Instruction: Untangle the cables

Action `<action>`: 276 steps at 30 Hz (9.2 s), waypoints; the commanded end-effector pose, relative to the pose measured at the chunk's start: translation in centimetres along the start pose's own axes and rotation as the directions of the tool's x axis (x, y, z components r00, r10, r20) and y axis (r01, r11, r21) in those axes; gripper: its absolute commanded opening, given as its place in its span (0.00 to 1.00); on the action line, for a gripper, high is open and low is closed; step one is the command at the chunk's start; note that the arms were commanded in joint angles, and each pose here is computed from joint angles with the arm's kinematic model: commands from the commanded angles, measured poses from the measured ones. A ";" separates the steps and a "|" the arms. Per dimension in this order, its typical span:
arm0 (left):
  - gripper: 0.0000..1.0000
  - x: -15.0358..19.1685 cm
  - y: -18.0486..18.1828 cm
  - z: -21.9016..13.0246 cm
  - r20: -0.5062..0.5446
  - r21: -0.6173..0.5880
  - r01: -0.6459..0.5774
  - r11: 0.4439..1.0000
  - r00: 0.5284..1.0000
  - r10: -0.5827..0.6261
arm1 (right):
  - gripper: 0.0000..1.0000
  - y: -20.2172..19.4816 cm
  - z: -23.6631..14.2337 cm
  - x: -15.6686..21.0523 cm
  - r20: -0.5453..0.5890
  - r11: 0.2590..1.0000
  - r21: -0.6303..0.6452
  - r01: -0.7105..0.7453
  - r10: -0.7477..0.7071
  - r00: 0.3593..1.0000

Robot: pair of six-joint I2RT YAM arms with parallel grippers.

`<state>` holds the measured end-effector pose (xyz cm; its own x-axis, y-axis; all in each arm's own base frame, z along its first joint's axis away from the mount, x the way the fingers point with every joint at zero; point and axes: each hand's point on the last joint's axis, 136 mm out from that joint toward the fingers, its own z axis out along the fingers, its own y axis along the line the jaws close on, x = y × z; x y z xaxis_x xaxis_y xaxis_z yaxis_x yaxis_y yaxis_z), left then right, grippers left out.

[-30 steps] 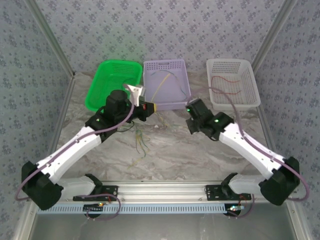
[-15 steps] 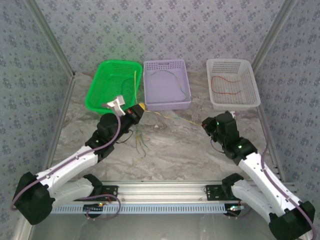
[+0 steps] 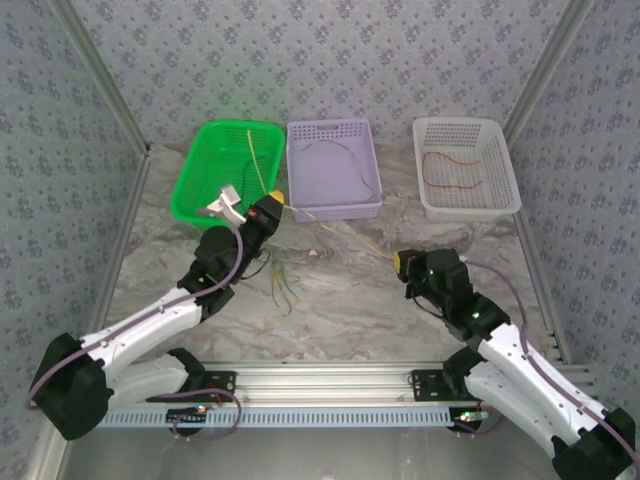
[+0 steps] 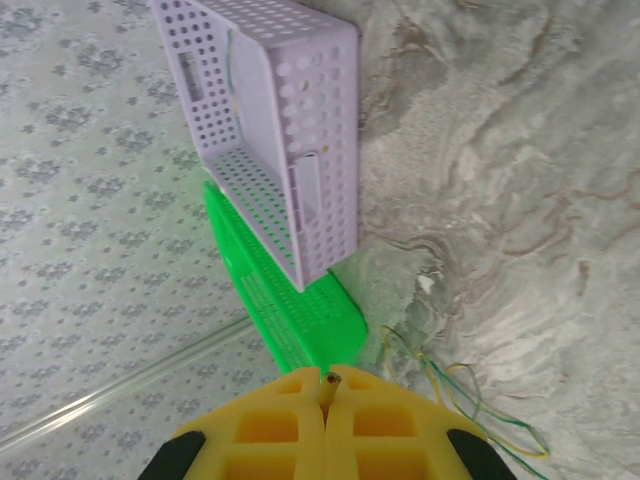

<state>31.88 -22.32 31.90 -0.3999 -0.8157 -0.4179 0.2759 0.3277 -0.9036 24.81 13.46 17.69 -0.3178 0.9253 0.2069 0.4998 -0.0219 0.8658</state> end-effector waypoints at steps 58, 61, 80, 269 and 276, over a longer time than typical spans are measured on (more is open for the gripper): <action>0.00 0.8 22.6 24.1 -0.772 -0.268 -0.656 0.706 0.585 0.250 | 0.45 8.9 -7.0 -4.1 0.175 0.471 0.232 0.851 -0.881 0.440; 0.00 1.1 23.5 23.8 -0.782 -0.282 -0.682 0.675 0.571 0.249 | 0.46 8.6 -6.6 -4.9 0.172 0.454 0.275 0.847 -0.890 0.422; 0.84 -0.9 14.0 23.3 -0.723 -0.231 -0.724 0.650 0.575 0.383 | 0.49 10.2 -6.7 -7.7 0.175 0.431 0.369 0.823 -0.902 0.394; 0.00 5.3 -7.5 2.4 -0.507 0.224 -0.362 0.905 0.750 0.425 | 0.53 5.8 1.0 9.9 -0.102 0.140 -0.479 0.867 -0.989 0.103; 0.00 4.4 -7.4 2.8 -0.490 0.215 -0.351 0.911 0.768 0.412 | 0.54 5.3 1.6 13.7 -0.115 0.147 -0.569 0.809 -0.988 0.098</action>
<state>31.00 -29.94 35.51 -0.6457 -0.2596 -0.7181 0.5435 0.5044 -0.6710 25.25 24.80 23.00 -0.6308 0.0478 -0.7745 -0.5984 0.6054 0.5247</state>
